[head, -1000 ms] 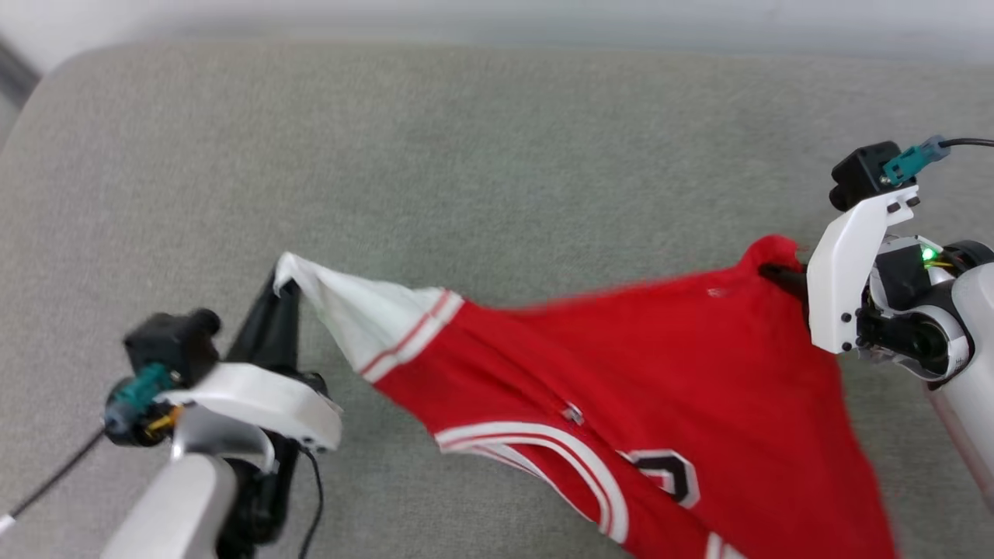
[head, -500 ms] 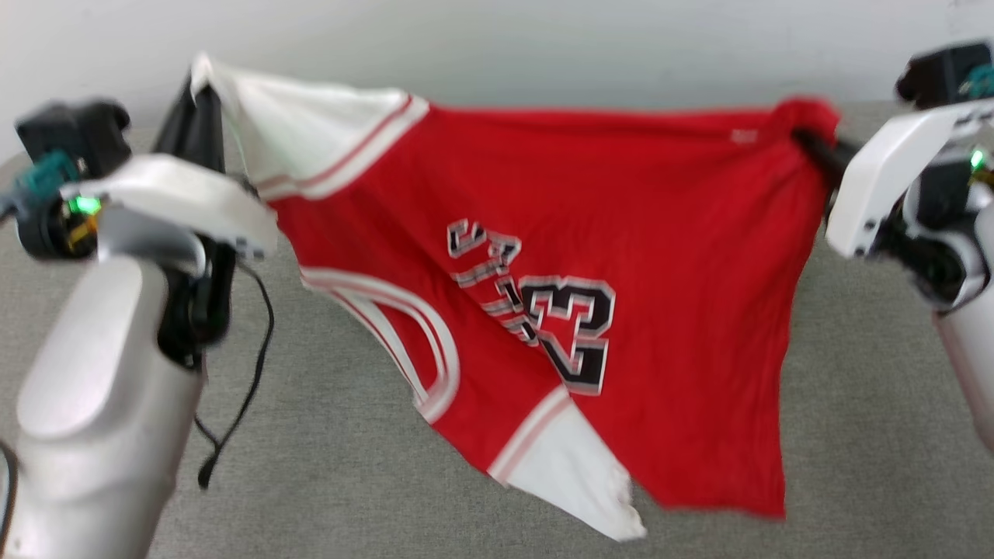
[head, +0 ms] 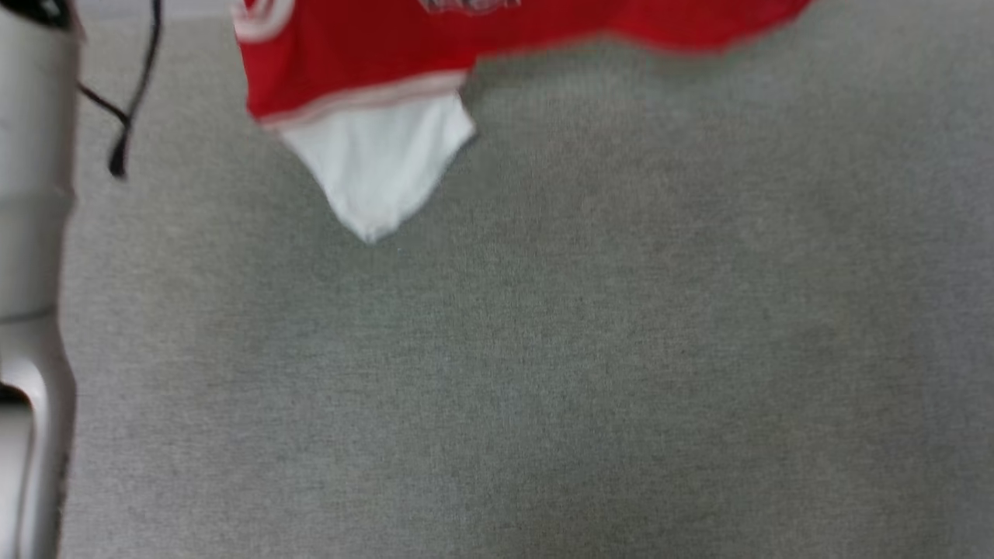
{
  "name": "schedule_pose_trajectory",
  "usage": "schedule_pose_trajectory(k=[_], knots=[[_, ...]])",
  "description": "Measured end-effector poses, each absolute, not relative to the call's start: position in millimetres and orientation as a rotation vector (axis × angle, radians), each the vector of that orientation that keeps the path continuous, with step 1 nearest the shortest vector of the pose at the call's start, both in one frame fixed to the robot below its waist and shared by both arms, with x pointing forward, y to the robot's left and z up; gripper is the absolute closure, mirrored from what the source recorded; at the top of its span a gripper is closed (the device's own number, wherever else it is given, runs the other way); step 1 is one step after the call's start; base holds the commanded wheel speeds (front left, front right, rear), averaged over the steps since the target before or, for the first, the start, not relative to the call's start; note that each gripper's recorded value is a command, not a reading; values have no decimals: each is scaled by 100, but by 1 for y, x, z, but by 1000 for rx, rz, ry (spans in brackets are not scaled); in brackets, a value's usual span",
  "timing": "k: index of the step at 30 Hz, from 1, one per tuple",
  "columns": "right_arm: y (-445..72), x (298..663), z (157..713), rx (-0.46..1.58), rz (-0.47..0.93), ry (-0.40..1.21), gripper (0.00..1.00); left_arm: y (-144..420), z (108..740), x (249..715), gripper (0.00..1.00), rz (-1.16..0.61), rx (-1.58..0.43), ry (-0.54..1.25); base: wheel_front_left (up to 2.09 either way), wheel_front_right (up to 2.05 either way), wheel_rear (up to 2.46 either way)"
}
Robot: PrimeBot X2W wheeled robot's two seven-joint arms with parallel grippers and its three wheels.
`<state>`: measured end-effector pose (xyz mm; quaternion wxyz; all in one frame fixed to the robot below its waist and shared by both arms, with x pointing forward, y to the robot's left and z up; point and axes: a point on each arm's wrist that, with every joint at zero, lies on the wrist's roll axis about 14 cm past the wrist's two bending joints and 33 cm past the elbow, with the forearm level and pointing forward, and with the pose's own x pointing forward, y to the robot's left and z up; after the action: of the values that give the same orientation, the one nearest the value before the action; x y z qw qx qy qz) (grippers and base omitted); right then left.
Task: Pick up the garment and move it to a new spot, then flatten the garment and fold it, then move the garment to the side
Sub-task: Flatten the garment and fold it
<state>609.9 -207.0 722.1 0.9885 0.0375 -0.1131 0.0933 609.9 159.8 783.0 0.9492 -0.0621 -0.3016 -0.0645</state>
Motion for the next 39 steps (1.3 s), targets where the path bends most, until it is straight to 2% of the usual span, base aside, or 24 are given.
schedule_pose_trajectory(k=[5, 9, 17, 23, 30, 35, 39], knots=[[-208, 638, 745, 72, 187, -317, 100, 157, 794, 639, 100, -137, -112, -666, 0, 0, 0], [-203, 664, 734, 58, 198, -308, 100, 155, 777, 667, 100, -140, -96, -649, 0, 0, 0], [-192, 714, 645, 68, 212, -154, 100, 155, 675, 721, 100, -124, -96, -452, 0, 0, 0], [-179, 730, 571, 86, 226, -4, 100, 155, 592, 738, 100, -115, -110, -276, 0, 0, 0], [-174, 712, 523, 91, 228, 145, 100, 156, 536, 722, 100, -98, -160, -113, 0, 0, 0], [-176, 678, 489, 97, 224, 258, 100, 165, 501, 692, 100, -73, -214, -1, 0, 0, 0], [-176, 638, 463, 108, 230, 328, 100, 172, 476, 655, 100, -57, -255, 80, 0, 0, 0]])
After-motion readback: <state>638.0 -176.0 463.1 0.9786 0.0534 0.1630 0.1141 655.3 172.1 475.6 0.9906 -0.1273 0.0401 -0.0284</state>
